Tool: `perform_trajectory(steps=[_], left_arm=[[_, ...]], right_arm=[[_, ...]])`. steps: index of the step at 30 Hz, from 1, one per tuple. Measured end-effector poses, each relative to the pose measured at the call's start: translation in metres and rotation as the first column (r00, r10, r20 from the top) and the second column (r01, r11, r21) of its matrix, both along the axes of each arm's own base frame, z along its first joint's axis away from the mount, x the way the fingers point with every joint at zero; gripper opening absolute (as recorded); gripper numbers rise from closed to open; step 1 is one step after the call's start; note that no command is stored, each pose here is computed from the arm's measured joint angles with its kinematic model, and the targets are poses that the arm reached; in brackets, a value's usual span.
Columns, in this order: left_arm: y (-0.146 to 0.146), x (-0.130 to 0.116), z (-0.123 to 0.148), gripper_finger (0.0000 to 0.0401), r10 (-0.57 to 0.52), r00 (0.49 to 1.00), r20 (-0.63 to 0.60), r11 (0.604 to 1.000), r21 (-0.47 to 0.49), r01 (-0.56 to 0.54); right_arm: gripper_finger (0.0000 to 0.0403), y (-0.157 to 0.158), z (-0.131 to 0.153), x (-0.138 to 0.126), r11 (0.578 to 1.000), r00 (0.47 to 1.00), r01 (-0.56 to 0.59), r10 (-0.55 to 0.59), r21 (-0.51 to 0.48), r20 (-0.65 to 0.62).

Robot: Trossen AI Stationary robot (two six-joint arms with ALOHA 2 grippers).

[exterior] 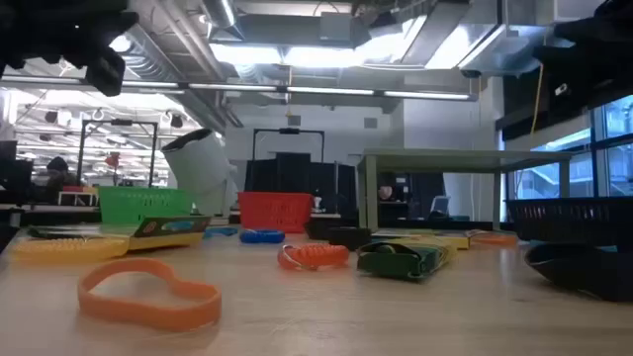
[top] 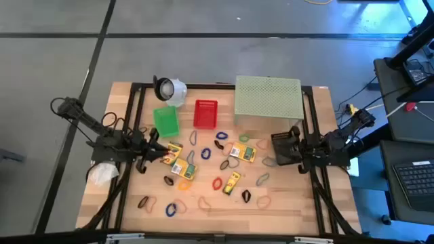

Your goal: Pick & Place Office Desk Supplies

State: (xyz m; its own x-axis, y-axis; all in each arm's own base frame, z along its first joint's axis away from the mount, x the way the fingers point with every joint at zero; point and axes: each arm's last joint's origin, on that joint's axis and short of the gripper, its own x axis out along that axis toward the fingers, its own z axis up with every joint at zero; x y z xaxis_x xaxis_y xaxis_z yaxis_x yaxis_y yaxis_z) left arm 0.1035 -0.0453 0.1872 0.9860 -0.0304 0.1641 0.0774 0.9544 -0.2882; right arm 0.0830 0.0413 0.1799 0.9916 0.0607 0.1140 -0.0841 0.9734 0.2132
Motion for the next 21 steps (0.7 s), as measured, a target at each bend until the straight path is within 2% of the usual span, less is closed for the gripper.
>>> perform_trajectory(steps=[3, 7, 10, 18, 21], left_arm=[[0.0046, -0.0006, 0.0023, 0.0059, 0.145, 0.989, 0.007, 0.989, -0.041, -0.145], [0.0065, -0.0006, 0.0006, 0.0059, 0.221, 0.975, -0.014, 0.975, -0.019, -0.221], [0.0081, -0.0009, 0.0003, 0.0059, 0.278, 0.96, -0.022, 0.961, 0.008, -0.278], [0.007, -0.0007, 0.0004, 0.0059, 0.253, 0.967, -0.015, 0.965, 0.077, -0.252], [0.007, -0.0007, 0.0004, 0.0059, 0.252, 0.968, -0.015, 0.966, 0.071, -0.25]], right_arm=[[0.0149, -0.0024, -0.0001, 0.0001, 0.997, 0.997, 0.08, -0.08, 0.01, -0.007], [0.0149, -0.0025, -0.0001, 0.0001, 0.996, 0.996, 0.086, -0.086, -0.012, -0.005], [0.0149, -0.0041, 0.0002, 0.0, 0.99, 0.99, 0.139, -0.138, 0.003, -0.007], [0.0149, -0.0039, -0.0003, 0.0, 0.991, 0.991, 0.135, -0.134, 0.012, -0.012], [0.0149, -0.0035, -0.0002, 0.0, 0.993, 0.993, 0.119, -0.119, 0.015, -0.011]])
